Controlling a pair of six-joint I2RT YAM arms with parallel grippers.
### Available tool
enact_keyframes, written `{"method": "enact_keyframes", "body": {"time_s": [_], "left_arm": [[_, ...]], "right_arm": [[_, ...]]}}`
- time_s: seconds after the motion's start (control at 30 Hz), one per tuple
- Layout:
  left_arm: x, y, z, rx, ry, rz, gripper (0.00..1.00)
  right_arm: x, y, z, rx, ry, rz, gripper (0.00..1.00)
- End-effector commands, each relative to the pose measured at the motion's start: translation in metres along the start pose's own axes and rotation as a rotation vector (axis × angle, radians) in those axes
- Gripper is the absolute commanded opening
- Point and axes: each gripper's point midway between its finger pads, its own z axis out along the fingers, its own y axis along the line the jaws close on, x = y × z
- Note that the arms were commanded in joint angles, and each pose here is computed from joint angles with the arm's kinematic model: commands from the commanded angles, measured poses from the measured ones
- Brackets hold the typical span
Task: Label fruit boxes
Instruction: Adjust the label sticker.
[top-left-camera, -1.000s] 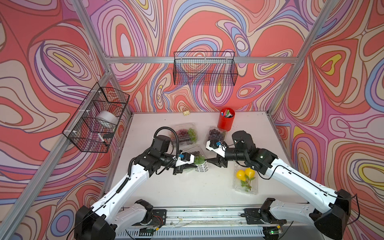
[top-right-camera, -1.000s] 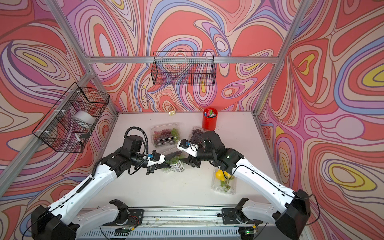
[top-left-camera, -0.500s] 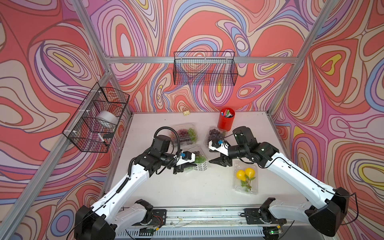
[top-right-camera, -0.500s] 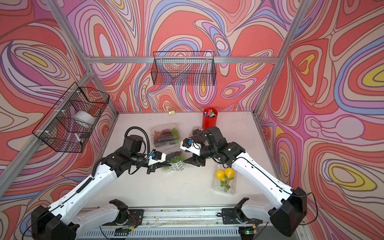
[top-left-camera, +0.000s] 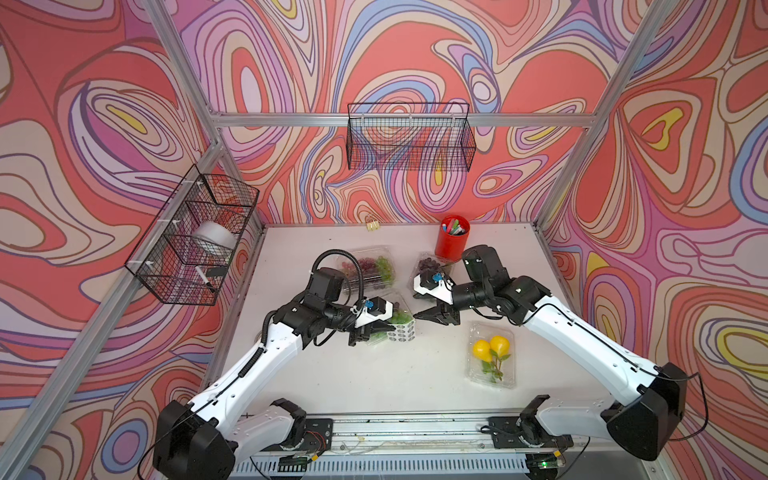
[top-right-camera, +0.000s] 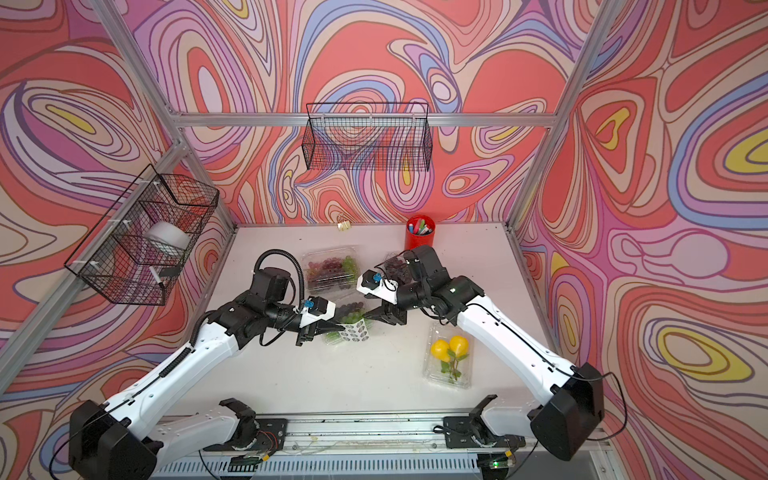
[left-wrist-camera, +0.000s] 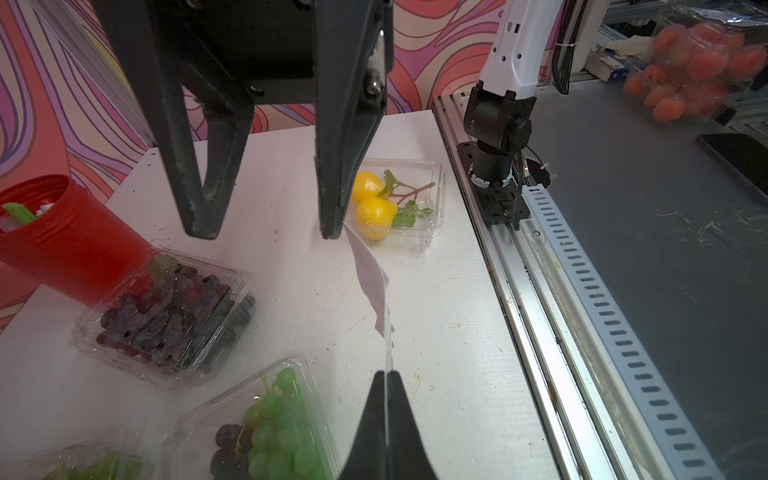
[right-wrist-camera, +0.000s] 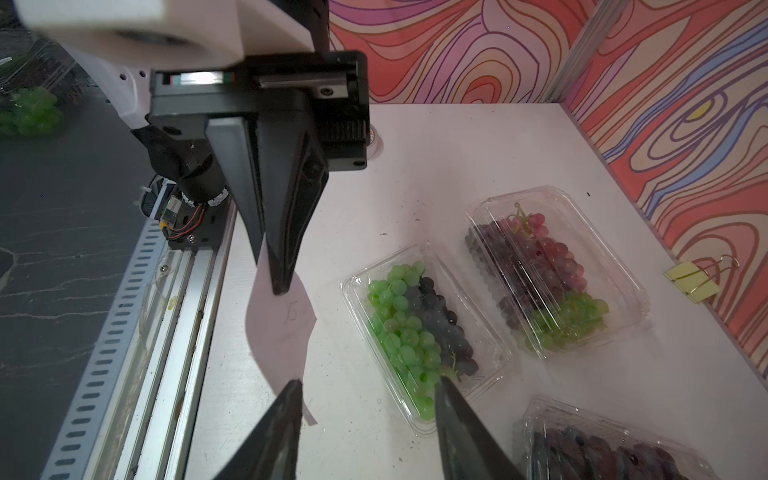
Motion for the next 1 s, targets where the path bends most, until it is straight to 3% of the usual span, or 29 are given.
{"method": "enact_keyframes", "body": {"time_s": [0.0, 0.27, 0.57, 0.97], "left_arm": [[-0.015, 0.003, -0.002, 0.005, -0.034, 0.025, 0.0], [-0.013, 0.008, -0.001, -0.022, -0.02, 0.012, 0.0], [-0.01, 0.011, -0.001, -0.037, -0.007, 0.013, 0.0], [-0.017, 0.006, -0.001, -0.003, -0.044, 0.021, 0.0]], "right_arm": [[-0.004, 0.007, 0.002, -0.06, -0.021, 0.005, 0.52], [-0.003, 0.011, 0.005, -0.099, -0.021, 0.027, 0.52], [0.003, 0.014, -0.017, 0.01, 0.028, -0.021, 0.53], [0.0, 0.01, -0.006, -0.042, 0.02, -0.013, 0.52]]}}
